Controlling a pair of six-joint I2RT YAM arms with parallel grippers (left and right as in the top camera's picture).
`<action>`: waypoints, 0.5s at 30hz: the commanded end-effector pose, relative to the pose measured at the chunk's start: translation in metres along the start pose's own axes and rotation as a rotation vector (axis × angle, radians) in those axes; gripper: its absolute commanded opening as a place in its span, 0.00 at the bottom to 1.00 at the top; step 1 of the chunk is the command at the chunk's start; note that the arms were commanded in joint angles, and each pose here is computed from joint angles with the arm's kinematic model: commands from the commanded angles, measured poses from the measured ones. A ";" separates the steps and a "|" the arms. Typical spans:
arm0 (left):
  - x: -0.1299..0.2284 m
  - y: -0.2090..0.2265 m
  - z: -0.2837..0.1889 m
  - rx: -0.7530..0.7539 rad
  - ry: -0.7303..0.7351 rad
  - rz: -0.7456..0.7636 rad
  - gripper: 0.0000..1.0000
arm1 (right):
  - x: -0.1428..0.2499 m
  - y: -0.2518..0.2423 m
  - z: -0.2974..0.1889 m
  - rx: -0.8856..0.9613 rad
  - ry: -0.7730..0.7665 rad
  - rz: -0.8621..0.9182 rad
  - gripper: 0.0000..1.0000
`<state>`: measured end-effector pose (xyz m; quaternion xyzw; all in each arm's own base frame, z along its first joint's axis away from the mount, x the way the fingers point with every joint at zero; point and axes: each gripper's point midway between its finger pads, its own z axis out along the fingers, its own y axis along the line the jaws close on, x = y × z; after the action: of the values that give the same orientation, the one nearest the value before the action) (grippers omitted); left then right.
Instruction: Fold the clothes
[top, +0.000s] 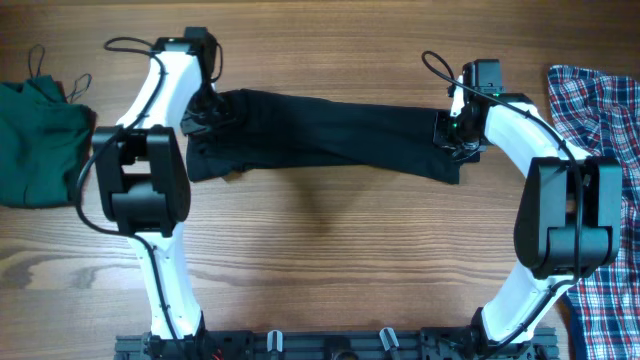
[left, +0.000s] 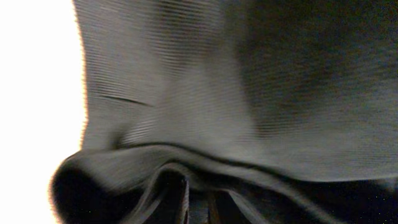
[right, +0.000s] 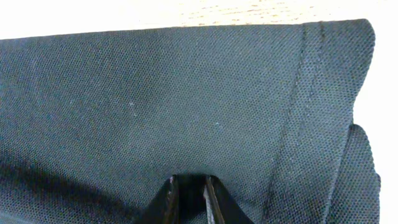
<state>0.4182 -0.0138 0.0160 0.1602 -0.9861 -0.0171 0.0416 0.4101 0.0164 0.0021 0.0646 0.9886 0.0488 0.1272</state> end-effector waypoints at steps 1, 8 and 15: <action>-0.011 0.041 -0.013 -0.051 -0.028 -0.084 0.12 | 0.013 -0.009 0.015 0.045 0.049 -0.011 0.19; -0.017 0.064 -0.018 -0.044 -0.033 -0.168 0.04 | 0.013 -0.009 0.015 0.044 0.048 -0.011 0.23; -0.031 0.052 -0.103 0.036 -0.251 -0.182 0.18 | 0.011 -0.008 0.015 0.039 0.042 -0.005 0.43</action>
<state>0.4303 0.0494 0.0742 0.2427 -0.9693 -0.0294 -0.0273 0.4117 0.0197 0.0028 0.0589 0.9883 0.0523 0.1305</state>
